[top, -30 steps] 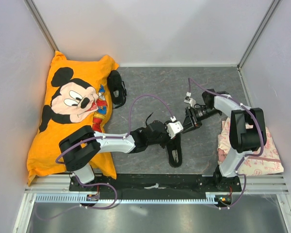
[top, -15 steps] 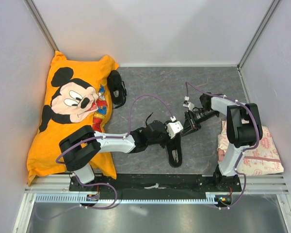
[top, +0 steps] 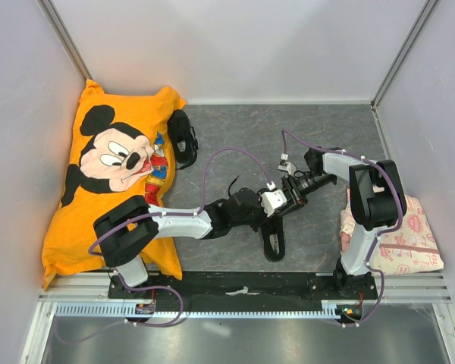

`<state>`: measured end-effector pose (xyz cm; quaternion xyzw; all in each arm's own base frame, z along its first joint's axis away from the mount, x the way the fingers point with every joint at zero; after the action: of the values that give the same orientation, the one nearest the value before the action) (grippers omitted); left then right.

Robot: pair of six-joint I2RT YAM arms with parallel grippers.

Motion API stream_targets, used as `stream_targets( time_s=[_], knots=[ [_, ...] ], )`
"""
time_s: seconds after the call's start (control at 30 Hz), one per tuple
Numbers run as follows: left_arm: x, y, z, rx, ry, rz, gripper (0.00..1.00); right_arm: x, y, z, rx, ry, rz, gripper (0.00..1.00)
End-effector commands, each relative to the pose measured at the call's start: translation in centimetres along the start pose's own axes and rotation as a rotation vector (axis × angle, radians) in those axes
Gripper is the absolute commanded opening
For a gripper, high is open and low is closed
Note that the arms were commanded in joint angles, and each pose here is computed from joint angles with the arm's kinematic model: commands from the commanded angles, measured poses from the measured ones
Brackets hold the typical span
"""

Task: Tie the shoes

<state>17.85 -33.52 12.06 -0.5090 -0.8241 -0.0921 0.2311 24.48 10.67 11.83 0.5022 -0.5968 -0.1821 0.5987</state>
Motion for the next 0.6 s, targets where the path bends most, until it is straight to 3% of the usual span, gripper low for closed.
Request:
stream_targets(
  time_s=[0.0, 0.37, 0.57],
  knots=[
    [-0.35, -0.34, -1.54, 0.019, -0.06, 0.033, 0.02, -0.03, 0.63, -0.39, 0.027, -0.027, -0.073, 0.34],
    [-0.41, -0.48, -1.92, 0.014, -0.075, 0.049, 0.02, -0.57, 0.09, -0.49, 0.008, -0.013, -0.094, 0.36],
    [-0.43, -0.57, -2.01, 0.015, -0.081, 0.059, 0.02, -0.71, 0.28, -0.81, 0.014, -0.017, -0.105, 0.3]
  ],
)
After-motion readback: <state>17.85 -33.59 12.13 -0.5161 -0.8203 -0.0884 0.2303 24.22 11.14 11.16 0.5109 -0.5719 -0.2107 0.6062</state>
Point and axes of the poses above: each gripper's point midway between its finger pads, its own x axis back along the fingers, its own y axis along the line the jaws close on, z = x × y, the point moved 9 cm from there along x, back along the fingers, and after that the axes turned 9 degrees about x, right-handed, at the moved point
